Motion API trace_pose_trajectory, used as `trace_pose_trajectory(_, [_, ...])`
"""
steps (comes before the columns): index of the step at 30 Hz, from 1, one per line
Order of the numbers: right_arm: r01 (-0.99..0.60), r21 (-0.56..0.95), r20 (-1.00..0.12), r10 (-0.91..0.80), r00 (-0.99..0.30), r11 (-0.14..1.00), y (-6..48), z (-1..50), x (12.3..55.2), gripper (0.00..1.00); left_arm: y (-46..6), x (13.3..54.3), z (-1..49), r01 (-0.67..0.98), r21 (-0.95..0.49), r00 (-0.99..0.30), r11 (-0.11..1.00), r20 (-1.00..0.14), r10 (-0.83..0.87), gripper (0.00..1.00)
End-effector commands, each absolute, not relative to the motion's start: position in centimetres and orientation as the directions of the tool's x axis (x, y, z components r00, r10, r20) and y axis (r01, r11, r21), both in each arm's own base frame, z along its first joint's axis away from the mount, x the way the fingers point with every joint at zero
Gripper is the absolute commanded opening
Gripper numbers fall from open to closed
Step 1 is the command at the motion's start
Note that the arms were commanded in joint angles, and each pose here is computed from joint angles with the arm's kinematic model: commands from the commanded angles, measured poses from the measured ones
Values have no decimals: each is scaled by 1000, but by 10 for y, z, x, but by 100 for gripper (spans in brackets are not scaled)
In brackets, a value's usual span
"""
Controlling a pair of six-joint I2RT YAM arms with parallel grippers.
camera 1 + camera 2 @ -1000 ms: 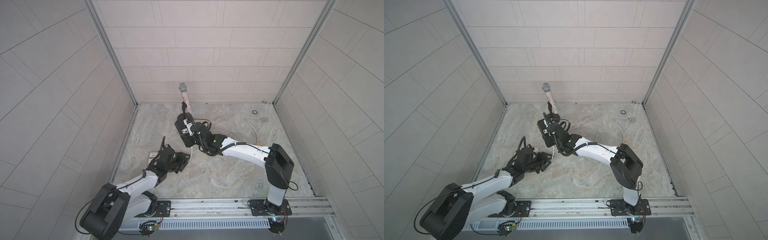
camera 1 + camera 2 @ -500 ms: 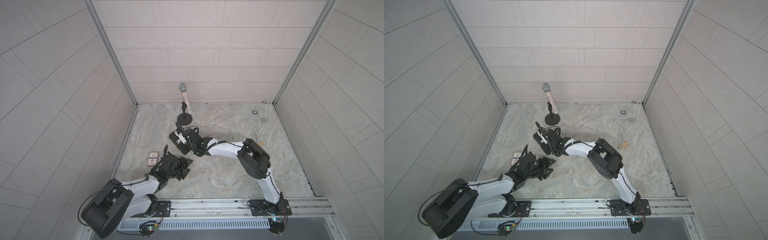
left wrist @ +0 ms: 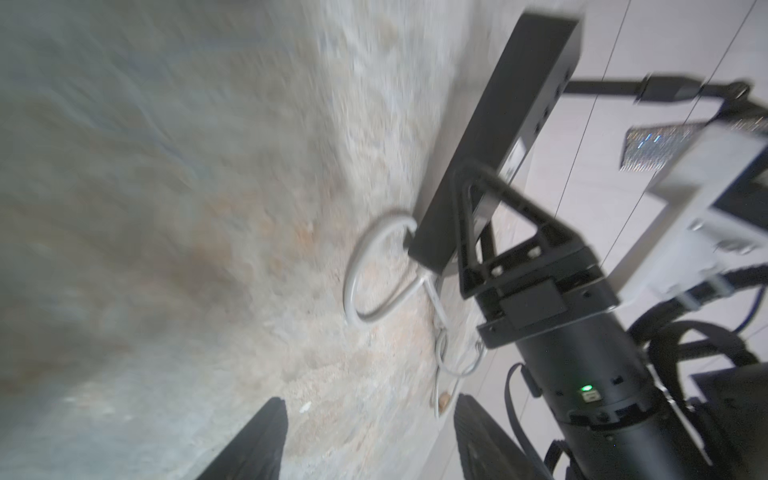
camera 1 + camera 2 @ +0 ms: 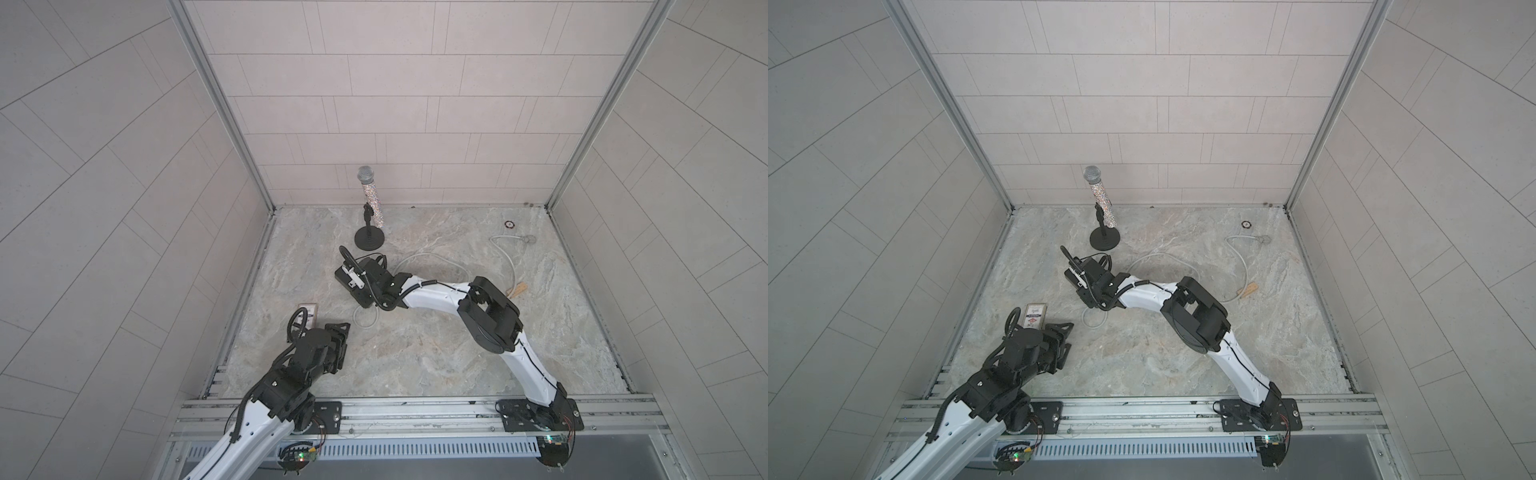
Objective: Unwrap the cord wrapped around the power strip
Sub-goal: Place the power strip at the center of the board, then reset both arms
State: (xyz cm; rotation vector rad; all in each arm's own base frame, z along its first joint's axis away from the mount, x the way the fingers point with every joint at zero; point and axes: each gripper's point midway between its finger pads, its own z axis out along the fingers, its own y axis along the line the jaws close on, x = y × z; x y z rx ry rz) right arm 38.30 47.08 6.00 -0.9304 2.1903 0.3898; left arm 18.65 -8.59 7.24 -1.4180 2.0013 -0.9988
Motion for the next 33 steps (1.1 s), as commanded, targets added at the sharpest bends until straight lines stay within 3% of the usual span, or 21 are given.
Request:
trace_pose_trajectory(1, [-717,-39,-685,-541,-488,696,465,56,383,56,-39,176,77,-619,-736,-220,274,-172,-960,69])
trace_pose_trajectory(8, [-718,24,-739,-471,-481,696,469,129,383,93,-28,202,136,-519,-659,-279,544,-472,-837,70])
trace_pose_trajectory(15, [-677,27,-796,-394,-460,736,413,215,364,96,-11,245,190,-473,-379,-335,795,-758,-560,72])
trace_pose_trajectory(19, [-502,-24,-807,-313,-501,865,314,227,353,95,7,272,196,-505,-246,-340,827,-824,-453,72])
trace_pose_trajectory(24, [-144,9,-813,-76,-577,990,142,200,341,93,33,296,193,-531,-83,-355,844,-882,-310,72])
trace_pose_trajectory(29, [214,-103,-848,27,-529,971,-6,168,335,96,53,311,172,-535,8,-378,845,-896,-231,72])
trace_pose_trajectory(33, [379,-107,-854,110,-508,919,-66,124,340,98,57,321,152,-504,45,-378,863,-909,-174,72])
